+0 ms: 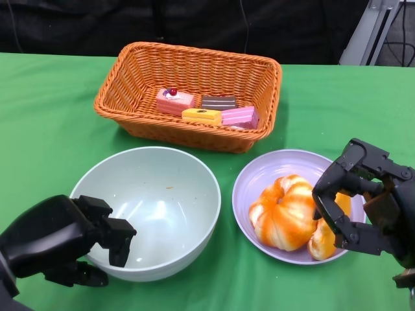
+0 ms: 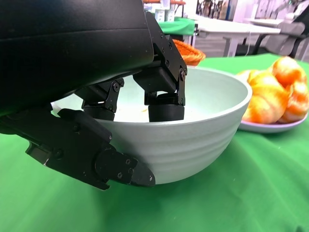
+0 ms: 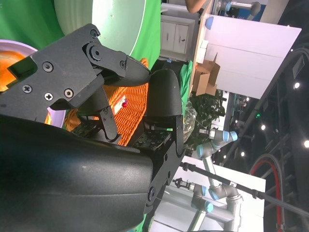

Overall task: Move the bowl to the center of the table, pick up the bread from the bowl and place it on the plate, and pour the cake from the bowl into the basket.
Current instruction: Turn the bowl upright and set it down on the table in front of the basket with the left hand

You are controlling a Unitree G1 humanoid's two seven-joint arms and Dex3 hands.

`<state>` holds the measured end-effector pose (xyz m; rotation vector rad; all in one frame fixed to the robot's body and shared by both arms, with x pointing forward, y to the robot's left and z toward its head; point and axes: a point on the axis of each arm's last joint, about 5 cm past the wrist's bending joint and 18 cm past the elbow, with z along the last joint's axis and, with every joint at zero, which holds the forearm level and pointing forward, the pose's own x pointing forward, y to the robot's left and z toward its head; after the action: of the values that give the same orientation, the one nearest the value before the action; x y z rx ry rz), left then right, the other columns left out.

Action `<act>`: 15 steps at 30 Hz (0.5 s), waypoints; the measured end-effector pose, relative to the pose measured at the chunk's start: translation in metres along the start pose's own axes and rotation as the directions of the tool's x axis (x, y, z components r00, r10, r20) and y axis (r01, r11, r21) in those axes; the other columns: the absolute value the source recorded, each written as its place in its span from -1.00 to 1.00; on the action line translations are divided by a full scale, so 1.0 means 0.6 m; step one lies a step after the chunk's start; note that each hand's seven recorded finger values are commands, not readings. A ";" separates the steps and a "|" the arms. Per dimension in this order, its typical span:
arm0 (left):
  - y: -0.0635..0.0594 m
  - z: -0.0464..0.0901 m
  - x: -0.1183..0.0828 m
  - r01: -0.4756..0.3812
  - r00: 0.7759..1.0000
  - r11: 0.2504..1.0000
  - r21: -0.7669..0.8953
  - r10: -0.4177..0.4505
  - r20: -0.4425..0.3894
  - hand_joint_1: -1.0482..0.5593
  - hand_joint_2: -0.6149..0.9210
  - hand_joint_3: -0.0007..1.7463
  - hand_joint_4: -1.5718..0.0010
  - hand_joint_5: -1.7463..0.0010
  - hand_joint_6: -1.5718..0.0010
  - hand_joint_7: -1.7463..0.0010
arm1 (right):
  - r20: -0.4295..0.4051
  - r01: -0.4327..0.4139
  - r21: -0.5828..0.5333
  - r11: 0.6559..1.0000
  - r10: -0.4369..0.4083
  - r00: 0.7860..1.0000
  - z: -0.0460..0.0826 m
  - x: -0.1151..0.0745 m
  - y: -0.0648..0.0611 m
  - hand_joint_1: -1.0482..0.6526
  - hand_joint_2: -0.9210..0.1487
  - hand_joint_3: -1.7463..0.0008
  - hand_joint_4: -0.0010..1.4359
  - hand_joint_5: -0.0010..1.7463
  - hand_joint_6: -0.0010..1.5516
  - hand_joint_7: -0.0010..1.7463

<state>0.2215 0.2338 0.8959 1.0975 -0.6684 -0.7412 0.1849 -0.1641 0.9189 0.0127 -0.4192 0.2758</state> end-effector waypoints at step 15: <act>0.047 0.023 0.004 0.327 0.944 0.938 0.114 -0.318 -0.090 -0.24 0.99 -0.98 0.01 0.86 0.09 0.98 | 0.004 0.002 -0.005 1.000 -0.001 1.000 0.001 0.000 -0.001 0.09 -0.32 -0.06 0.08 0.83 -0.14 0.62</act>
<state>0.2172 0.2322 0.9270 1.3645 -0.4843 -0.9459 0.1849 -0.1644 0.9193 0.0086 -0.4241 0.2733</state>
